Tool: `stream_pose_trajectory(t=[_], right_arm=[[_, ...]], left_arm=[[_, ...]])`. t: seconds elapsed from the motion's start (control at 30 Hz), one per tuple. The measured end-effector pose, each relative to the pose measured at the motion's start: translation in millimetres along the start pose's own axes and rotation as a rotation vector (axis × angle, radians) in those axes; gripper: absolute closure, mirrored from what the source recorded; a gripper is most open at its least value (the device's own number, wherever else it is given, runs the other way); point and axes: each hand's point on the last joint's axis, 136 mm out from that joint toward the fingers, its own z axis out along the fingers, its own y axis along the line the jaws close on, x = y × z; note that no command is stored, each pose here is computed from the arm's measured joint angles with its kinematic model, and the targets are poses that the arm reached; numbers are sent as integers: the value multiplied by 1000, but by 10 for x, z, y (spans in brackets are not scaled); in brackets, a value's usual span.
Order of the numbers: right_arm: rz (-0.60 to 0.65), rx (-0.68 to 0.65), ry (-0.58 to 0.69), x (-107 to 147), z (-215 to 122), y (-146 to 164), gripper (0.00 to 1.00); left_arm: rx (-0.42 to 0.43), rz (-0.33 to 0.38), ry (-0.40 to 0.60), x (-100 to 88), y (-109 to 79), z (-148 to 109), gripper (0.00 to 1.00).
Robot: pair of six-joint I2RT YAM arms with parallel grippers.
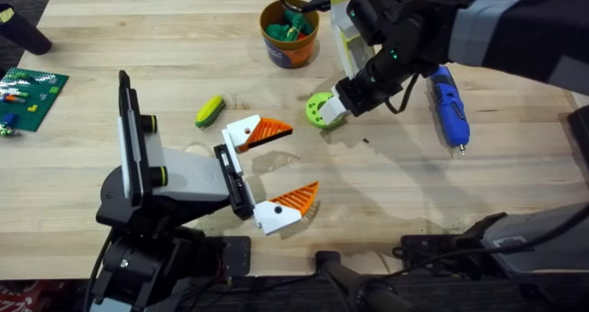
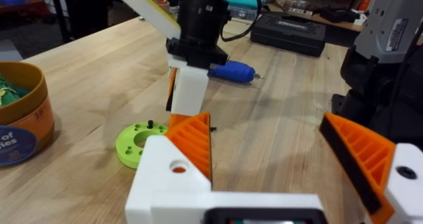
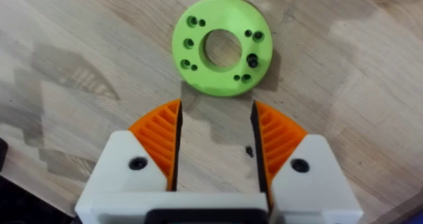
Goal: Pick up the gripper from the table and insert it into the empty holder that is missing its gripper. Then pick up a screw, insert it into the mounting hole, and use the screwdriver to tighten it. Finally, clean up the table by picking up the vegetable and placing it into the bucket.
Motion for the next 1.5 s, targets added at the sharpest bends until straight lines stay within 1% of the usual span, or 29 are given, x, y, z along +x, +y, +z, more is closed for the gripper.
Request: stream_pose_trajectory(t=[0.33,0.5,0.63,0.77,1.0,1.23,1.5], right_arm=[[4,3,13,18,34,-14,431],[-6,9,-52,-143,33,-25,431],[-11,39,-97,-254,25,-76,431],[-20,75,-109,-287,19,-136,431],[-32,88,-127,-342,37,-161,431],[-24,87,-61,-277,305,-203,431],[-24,87,-57,-279,338,-208,431]], left_arm=[[0,-1,1,2,1,0,15],[0,-1,1,2,1,0,15],[0,-1,1,2,1,0,15],[0,-1,1,2,1,0,15],[0,-1,1,1,1,0,15],[-3,-1,0,0,5,0,15],[-3,-1,1,2,5,0,15]])
